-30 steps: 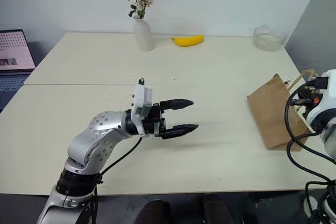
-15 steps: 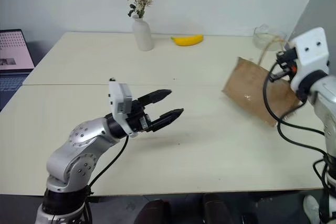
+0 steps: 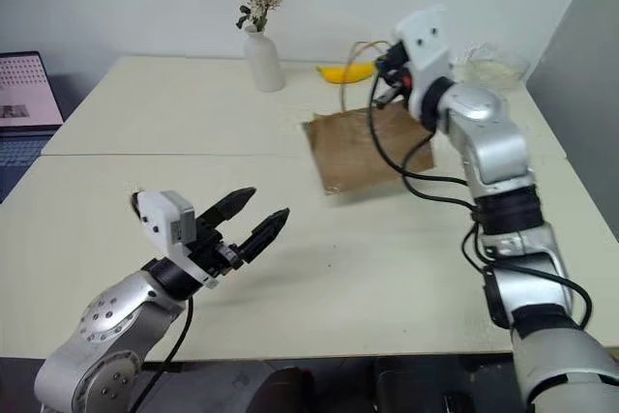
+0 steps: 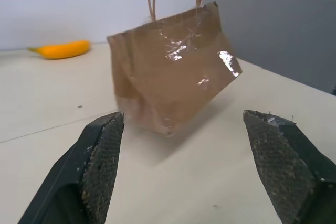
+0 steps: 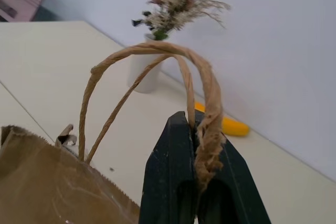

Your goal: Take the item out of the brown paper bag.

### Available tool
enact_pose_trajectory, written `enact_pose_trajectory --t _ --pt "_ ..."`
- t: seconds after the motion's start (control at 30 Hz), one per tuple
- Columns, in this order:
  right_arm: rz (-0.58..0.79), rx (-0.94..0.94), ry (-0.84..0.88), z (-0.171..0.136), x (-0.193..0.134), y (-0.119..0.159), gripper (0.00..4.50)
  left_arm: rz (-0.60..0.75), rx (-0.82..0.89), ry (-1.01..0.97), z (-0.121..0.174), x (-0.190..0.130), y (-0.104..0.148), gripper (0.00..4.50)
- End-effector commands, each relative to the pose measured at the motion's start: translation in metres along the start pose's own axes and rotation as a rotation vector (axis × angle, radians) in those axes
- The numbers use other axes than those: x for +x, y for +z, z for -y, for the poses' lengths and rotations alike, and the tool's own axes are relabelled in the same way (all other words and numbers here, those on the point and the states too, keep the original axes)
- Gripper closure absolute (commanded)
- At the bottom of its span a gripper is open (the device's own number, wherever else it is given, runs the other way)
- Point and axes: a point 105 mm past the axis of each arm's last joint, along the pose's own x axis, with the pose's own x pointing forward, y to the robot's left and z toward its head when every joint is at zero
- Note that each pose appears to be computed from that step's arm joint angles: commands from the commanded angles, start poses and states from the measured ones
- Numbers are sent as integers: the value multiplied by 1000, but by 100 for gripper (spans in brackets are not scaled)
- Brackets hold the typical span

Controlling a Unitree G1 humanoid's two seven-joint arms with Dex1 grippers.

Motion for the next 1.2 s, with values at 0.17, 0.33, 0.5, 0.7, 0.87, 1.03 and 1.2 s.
enact_pose_trajectory --t 0.17,0.33,0.5,0.7,0.87,1.03,1.2 --pt "69 14 44 -30 56 19 446 96 86 222 -24 -23 24 70" --pt "46 59 35 -46 74 9 446 99 118 279 -36 -33 28 70" --pt "50 94 48 -53 76 3 446 59 157 312 -46 -47 24 70" --pt "55 104 73 -59 78 5 446 72 176 315 -51 -44 28 70" --pt "54 99 98 -58 70 0 446 66 187 304 -50 -43 27 70" --pt "47 96 107 -50 58 0 446 61 194 295 -53 -42 27 70" --pt "34 101 125 -53 49 1 446 57 204 271 -54 -39 28 70"
